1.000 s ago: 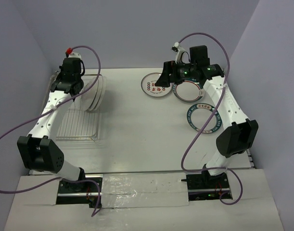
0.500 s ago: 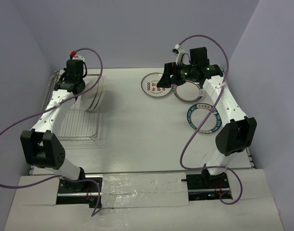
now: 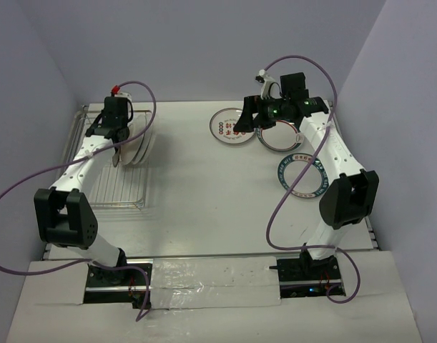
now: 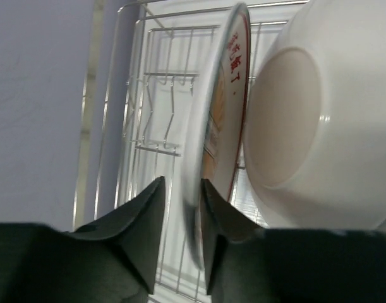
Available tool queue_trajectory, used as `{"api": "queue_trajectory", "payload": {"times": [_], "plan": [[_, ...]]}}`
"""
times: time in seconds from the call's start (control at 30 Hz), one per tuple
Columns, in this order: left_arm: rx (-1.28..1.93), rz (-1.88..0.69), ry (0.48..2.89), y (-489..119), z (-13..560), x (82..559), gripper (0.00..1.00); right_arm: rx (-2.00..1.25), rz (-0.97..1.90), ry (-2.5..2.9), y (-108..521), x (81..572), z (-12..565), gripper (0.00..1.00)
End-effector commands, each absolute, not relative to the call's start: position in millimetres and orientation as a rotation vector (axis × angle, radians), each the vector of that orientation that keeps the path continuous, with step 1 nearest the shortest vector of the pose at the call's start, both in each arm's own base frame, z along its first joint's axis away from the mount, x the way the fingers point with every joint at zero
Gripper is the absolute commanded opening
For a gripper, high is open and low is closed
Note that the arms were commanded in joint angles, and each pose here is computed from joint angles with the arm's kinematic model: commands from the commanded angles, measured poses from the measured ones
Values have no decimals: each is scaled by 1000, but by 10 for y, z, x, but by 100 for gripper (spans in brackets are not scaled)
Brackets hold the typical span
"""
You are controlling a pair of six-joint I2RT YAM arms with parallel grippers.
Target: Load the plates into the dish rack
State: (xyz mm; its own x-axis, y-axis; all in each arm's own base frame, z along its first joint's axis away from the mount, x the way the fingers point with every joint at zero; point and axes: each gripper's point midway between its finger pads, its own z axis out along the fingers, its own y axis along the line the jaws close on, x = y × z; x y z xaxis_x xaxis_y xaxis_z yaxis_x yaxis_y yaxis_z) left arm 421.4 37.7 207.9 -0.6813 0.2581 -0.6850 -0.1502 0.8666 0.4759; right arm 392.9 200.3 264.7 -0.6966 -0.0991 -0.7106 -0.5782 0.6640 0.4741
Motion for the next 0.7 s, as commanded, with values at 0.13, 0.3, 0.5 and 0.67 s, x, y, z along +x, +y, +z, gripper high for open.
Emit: {"api": "queue_trajectory", "payload": {"times": [0.13, 0.3, 0.5, 0.67], "plan": [[55, 443, 2183, 79, 2359, 4349, 45, -472, 845, 2239, 1901, 4149, 2439, 100], [60, 315, 2187, -99, 2537, 4301, 54, -370, 838, 2270, 1871, 4208, 2243, 100], [23, 201, 2109, -226, 2894, 4279, 80, -99, 778, 2381, 1776, 4336, 1873, 100], [-16, 74, 2015, -362, 3195, 4247, 87, 439, 694, 2417, 1614, 4517, 1497, 91]]}}
